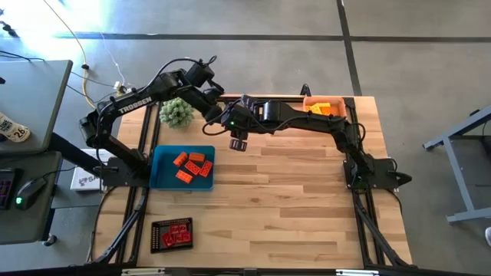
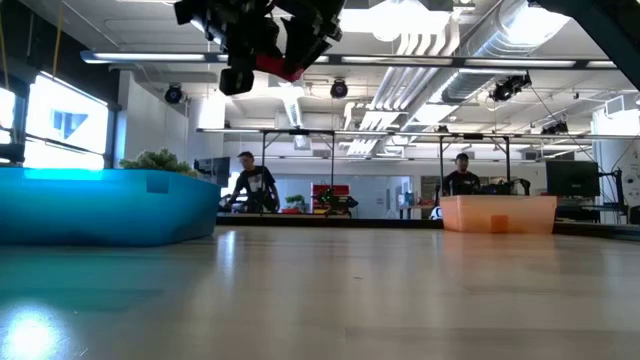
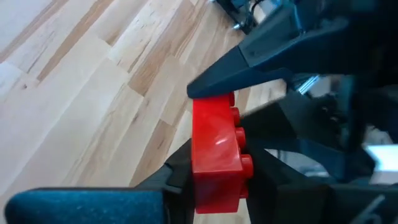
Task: Sort & place blocks by color
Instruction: Put the red game piece into the black bin
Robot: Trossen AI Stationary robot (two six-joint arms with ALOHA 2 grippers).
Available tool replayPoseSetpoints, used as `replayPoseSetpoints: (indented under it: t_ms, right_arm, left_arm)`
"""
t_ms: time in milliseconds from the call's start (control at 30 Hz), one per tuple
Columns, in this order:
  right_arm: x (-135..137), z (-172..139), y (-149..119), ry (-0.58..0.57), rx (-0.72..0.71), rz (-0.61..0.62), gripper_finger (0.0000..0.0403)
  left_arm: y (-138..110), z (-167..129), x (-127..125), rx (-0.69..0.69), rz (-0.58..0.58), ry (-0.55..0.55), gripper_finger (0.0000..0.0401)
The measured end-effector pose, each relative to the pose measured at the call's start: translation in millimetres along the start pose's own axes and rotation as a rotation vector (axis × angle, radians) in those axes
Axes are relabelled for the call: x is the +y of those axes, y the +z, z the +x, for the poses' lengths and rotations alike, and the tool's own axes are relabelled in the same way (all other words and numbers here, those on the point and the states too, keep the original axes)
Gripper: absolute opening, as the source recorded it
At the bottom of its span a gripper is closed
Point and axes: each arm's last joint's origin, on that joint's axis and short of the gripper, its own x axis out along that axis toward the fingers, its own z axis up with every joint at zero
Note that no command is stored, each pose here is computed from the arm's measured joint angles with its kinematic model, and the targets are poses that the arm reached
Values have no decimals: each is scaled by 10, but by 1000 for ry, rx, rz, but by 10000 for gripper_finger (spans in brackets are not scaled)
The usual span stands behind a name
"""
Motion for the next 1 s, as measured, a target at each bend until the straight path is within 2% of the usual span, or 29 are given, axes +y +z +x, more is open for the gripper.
replayPoseSetpoints:
  t_ms: [100,200,367,533,800,1000]
  right_arm:
    - [17,-6,13,25,-14,2,213]
    - [41,-7,-2,53,0,2,245]
    - [82,-30,-39,75,39,52,256]
    - [145,-55,-72,85,75,119,258]
    - [243,-97,-74,95,79,184,259]
    - [310,-126,-73,103,78,214,259]
  left_arm:
    - [-30,40,-35,20,43,26,72]
    - [-91,64,-50,59,57,95,69]
    - [-216,42,-84,130,91,232,71]
    - [-367,-67,-221,174,133,306,69]
    - [-644,-226,-546,232,202,264,69]
    - [-948,-313,-741,288,242,223,70]
